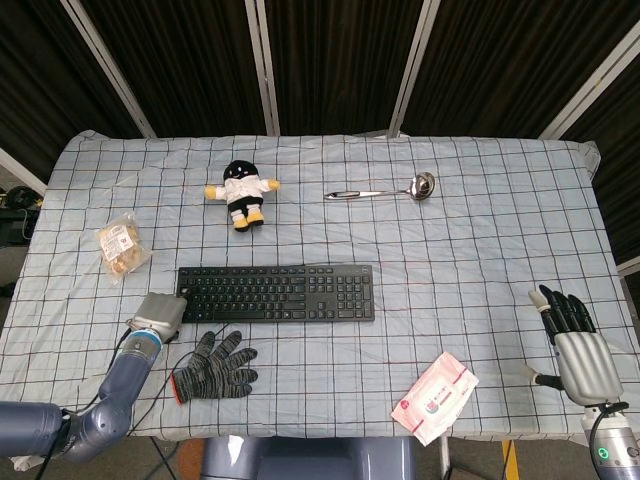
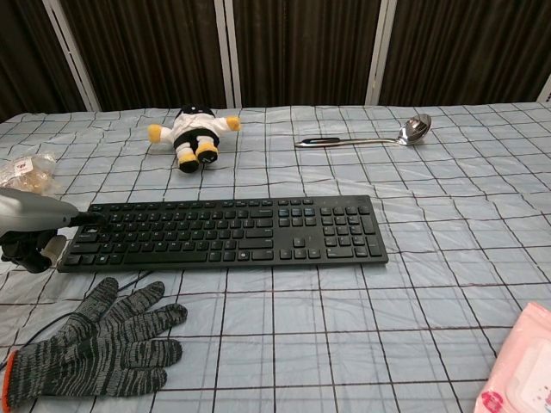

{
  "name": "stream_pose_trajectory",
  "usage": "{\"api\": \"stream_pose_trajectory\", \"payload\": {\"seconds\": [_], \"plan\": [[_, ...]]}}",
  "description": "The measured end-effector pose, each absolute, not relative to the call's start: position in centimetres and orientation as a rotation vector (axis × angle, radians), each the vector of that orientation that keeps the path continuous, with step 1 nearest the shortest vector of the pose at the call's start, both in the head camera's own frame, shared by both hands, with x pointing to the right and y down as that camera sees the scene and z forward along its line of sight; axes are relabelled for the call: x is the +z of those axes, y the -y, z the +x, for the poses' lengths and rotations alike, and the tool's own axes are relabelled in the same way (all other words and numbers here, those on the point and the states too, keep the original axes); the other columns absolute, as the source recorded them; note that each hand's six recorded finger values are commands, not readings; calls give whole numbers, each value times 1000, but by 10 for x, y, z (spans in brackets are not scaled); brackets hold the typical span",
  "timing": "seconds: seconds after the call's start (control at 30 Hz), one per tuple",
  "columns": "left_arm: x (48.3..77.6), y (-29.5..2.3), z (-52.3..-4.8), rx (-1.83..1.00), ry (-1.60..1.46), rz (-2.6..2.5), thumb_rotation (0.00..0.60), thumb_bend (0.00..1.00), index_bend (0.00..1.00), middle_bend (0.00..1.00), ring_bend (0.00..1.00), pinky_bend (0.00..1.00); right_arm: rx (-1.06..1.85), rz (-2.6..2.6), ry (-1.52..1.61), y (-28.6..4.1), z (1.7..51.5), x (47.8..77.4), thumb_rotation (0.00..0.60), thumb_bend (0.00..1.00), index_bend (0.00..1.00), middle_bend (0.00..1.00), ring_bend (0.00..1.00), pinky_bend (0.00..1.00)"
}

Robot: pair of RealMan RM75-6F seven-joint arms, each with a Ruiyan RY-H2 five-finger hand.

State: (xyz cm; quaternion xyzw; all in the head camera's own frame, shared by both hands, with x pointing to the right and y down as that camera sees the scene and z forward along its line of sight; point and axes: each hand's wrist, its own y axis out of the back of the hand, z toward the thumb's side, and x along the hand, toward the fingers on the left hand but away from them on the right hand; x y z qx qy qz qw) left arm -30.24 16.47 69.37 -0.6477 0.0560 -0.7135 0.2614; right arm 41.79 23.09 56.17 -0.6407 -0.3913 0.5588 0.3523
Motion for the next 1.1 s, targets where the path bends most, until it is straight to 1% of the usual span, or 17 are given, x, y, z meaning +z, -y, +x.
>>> {"api": "stream_pose_trajectory", "payload": {"seconds": [0.37,0.57,0.67,0.73,0.77,0.8,0.83,0.87,0.9,0.93,0.97,1.0,1.03,1.1], "plan": [[699,-172,-302,-1938,-128,-1772,600,931,0,848,729,528,1443,-1660,1016,-231,418,562,600,67,0,0,0,0],[692,-166,-301,-1916,-175,-1782,600,932,0,838,714,518,1446,-1659,1016,-231,418,562,600,68,0,0,0,0],[681,-160,-300,-1886,-198,-1769,600,924,0,799,669,495,1456,-1662,1010,-232,419,563,600,68,0,0,0,0],[672,-155,-299,-1852,-219,-1750,600,903,0,721,588,460,1464,-1663,1003,-232,420,563,600,68,0,0,0,0],[668,-153,-299,-1835,-230,-1740,600,873,0,642,512,429,1466,-1662,1001,-232,420,563,600,67,0,0,0,0],[663,-151,-299,-1817,-243,-1731,600,828,0,541,423,394,1467,-1661,1001,-232,420,563,600,67,0,0,0,0],[656,-149,-300,-1793,-265,-1716,600,764,0,416,329,348,1468,-1661,1000,-232,420,563,600,68,0,0,0,0],[651,-147,-302,-1776,-284,-1703,600,715,0,322,269,310,1470,-1661,998,-232,420,563,600,67,0,0,0,0],[645,-146,-304,-1758,-305,-1689,600,631,0,179,178,246,1471,-1660,997,-232,420,564,600,68,0,0,0,0],[637,-146,-308,-1732,-333,-1669,600,540,0,71,95,181,1472,-1659,995,-232,420,564,600,68,0,0,0,0],[631,-146,-311,-1712,-355,-1655,600,477,0,27,53,142,1473,-1658,993,-232,420,564,600,68,0,0,0,0],[625,-146,-315,-1691,-379,-1640,600,381,0,1,12,90,1473,-1658,991,-232,420,564,600,68,0,0,0,0],[617,-147,-320,-1664,-413,-1623,600,291,0,0,0,46,1474,-1657,988,-232,420,564,600,68,0,0,0,0],[606,-152,-329,-1629,-465,-1601,600,171,0,0,0,5,1473,-1655,981,-232,419,564,600,68,0,0,0,0]]}}
